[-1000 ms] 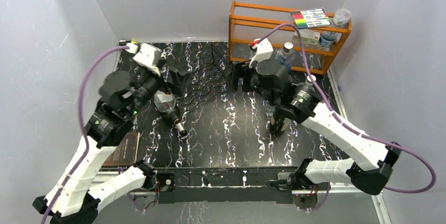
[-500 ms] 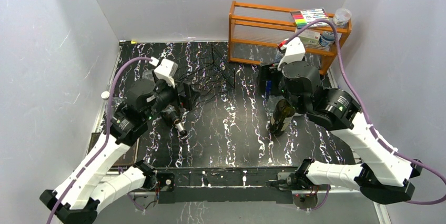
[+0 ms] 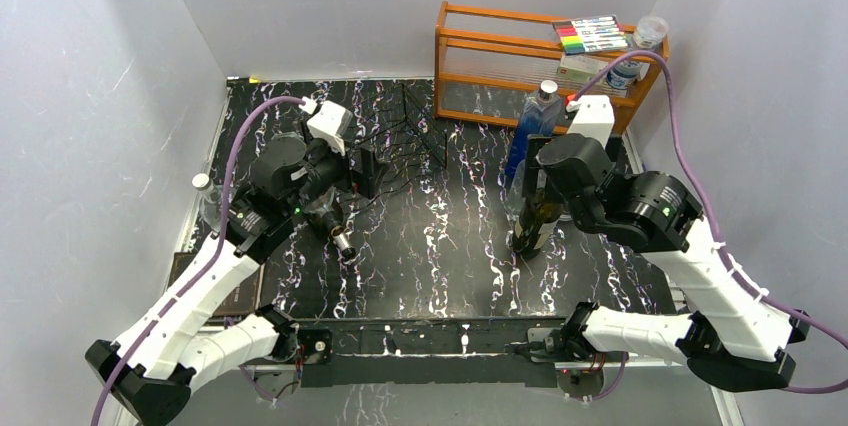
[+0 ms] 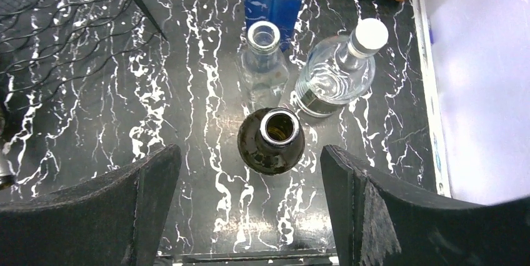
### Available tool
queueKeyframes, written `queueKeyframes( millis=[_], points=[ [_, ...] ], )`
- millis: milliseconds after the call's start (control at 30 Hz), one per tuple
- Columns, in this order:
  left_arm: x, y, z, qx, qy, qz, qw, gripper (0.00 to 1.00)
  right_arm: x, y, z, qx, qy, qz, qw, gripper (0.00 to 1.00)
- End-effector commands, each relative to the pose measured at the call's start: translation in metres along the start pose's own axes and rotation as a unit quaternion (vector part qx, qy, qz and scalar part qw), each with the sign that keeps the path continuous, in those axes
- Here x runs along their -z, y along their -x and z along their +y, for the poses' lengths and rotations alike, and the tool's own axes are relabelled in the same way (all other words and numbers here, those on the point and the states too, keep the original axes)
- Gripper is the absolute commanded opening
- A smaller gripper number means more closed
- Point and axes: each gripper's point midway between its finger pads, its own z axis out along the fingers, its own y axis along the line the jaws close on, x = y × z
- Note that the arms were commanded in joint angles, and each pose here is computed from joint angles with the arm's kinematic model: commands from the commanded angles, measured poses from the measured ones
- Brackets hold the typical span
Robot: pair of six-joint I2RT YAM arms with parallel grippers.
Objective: Put the wine bottle on the wine rack
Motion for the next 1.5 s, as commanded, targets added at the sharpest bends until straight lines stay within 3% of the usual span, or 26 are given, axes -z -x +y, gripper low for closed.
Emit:
queueKeyframes(
  millis=[0, 133, 300, 600, 667, 733, 800, 900, 1033, 1100, 1200, 1333, 1467],
  points=[
    [-0.001, 0.017, -0.008, 0.007, -0.022, -0.030, 0.999, 0.98, -0.003, 0.001, -0.011, -0.024, -0.041, -0.008, 0.999, 0.93],
    [-0.002, 0.015, -0.011, 0.008, -0.031, -0.030, 0.999, 0.98, -0.018, -0.009, -0.005, -0.010, -0.047, 0.004, 0.999, 0.92],
    [0.001, 0.015, -0.016, 0.008, -0.044, -0.032, 0.998, 0.98, -0.051, -0.027, 0.014, -0.025, -0.013, 0.035, 0.999, 0.82],
    [0.006, 0.009, -0.009, 0.002, -0.028, -0.024, 0.999, 0.98, -0.072, -0.027, -0.023, -0.067, -0.082, 0.034, 0.994, 0.72],
    [0.005, 0.009, -0.009, 0.002, -0.027, -0.024, 0.999, 0.98, -0.074, -0.026, -0.022, -0.068, -0.074, 0.032, 0.994, 0.64],
    [0.002, 0.009, -0.009, 0.002, -0.029, -0.024, 0.999, 0.98, -0.074, -0.026, -0.017, -0.063, -0.058, 0.036, 0.996, 0.48],
    [0.000, 0.010, -0.010, 0.003, -0.030, -0.023, 0.999, 0.98, -0.070, -0.025, -0.013, -0.049, -0.040, 0.044, 0.997, 0.42],
    [-0.004, 0.009, -0.011, 0.002, -0.033, -0.019, 0.999, 0.98, -0.063, -0.029, -0.016, -0.019, -0.039, 0.067, 0.997, 0.44],
    [-0.011, 0.006, -0.012, 0.005, -0.036, -0.015, 0.999, 0.98, -0.061, -0.046, -0.022, -0.003, -0.048, 0.096, 0.994, 0.57],
    [-0.015, 0.008, -0.013, 0.012, -0.039, -0.018, 0.999, 0.98, -0.061, -0.052, -0.024, -0.003, -0.050, 0.101, 0.994, 0.57],
    [-0.018, 0.010, -0.017, 0.019, -0.049, -0.023, 0.998, 0.98, -0.060, -0.052, -0.021, -0.007, -0.040, 0.098, 0.994, 0.40],
    [-0.022, 0.009, -0.025, 0.019, -0.072, -0.023, 0.997, 0.98, -0.059, -0.044, -0.015, -0.001, -0.022, 0.092, 0.995, 0.02],
    [-0.026, -0.001, -0.042, 0.016, -0.123, -0.002, 0.992, 0.98, -0.056, -0.030, 0.007, 0.003, 0.041, 0.082, 0.996, 0.00]
  ],
)
